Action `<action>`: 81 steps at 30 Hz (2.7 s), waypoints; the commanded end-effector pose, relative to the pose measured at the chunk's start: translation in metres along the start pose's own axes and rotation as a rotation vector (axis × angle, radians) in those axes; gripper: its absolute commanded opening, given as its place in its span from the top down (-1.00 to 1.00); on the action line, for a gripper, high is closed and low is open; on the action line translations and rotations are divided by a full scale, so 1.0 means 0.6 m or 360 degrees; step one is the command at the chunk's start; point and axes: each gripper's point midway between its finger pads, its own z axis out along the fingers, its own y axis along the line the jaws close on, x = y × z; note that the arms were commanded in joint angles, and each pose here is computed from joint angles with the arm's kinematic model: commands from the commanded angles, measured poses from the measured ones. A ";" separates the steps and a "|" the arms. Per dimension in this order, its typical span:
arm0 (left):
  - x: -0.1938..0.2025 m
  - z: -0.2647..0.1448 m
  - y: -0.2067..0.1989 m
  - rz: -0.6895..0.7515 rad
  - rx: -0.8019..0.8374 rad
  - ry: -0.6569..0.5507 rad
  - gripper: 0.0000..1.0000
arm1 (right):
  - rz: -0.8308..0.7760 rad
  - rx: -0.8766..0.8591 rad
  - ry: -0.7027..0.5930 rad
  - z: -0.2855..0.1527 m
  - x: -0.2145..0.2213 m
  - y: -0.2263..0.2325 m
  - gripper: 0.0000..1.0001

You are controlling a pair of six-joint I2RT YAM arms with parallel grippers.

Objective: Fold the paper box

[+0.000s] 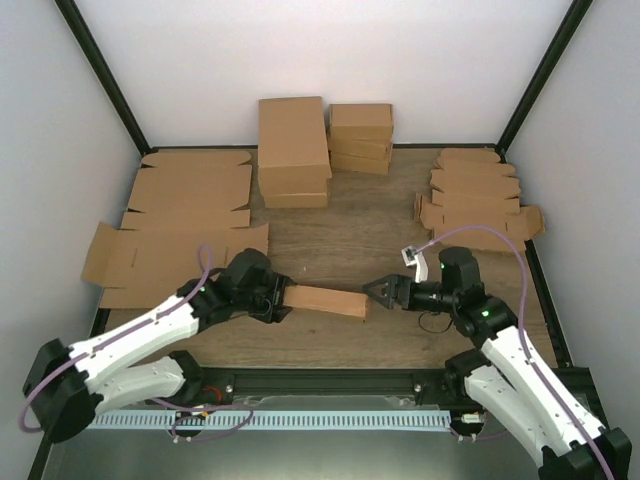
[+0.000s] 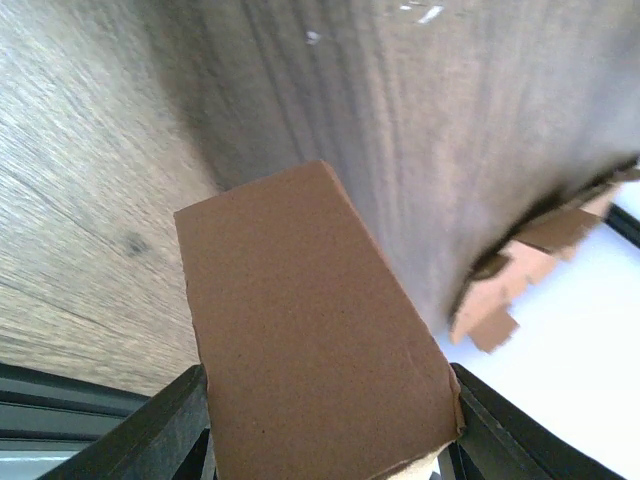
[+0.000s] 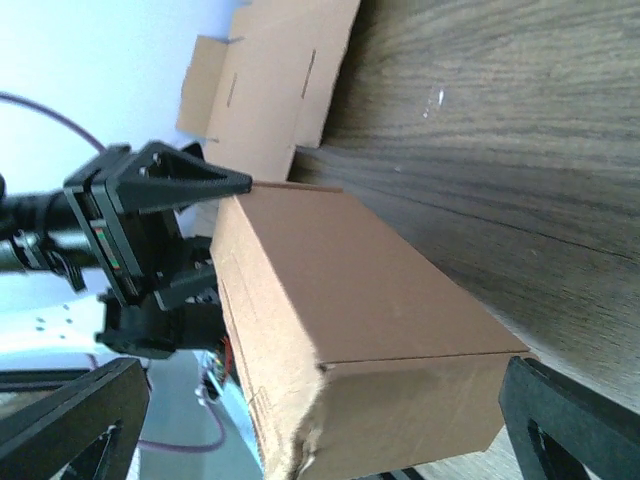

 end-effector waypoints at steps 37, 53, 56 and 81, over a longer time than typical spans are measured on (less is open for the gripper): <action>0.045 -0.161 -0.155 0.0417 0.1212 0.0131 -0.11 | 0.1439 -0.0442 -0.0096 -0.048 -0.076 0.122 -0.92; 0.060 -0.163 -0.171 0.0444 0.1251 0.0174 -0.13 | 0.1444 -0.0453 -0.0021 -0.012 -0.075 0.124 -0.53; 0.058 -0.162 -0.171 0.0444 0.1250 0.0165 -0.22 | 0.1443 -0.0456 -0.0026 -0.013 -0.076 0.125 -0.31; 0.061 -0.322 -0.200 0.0845 0.1209 -0.0258 -1.00 | 0.0179 -0.0438 -0.0468 -0.036 -0.307 0.180 0.14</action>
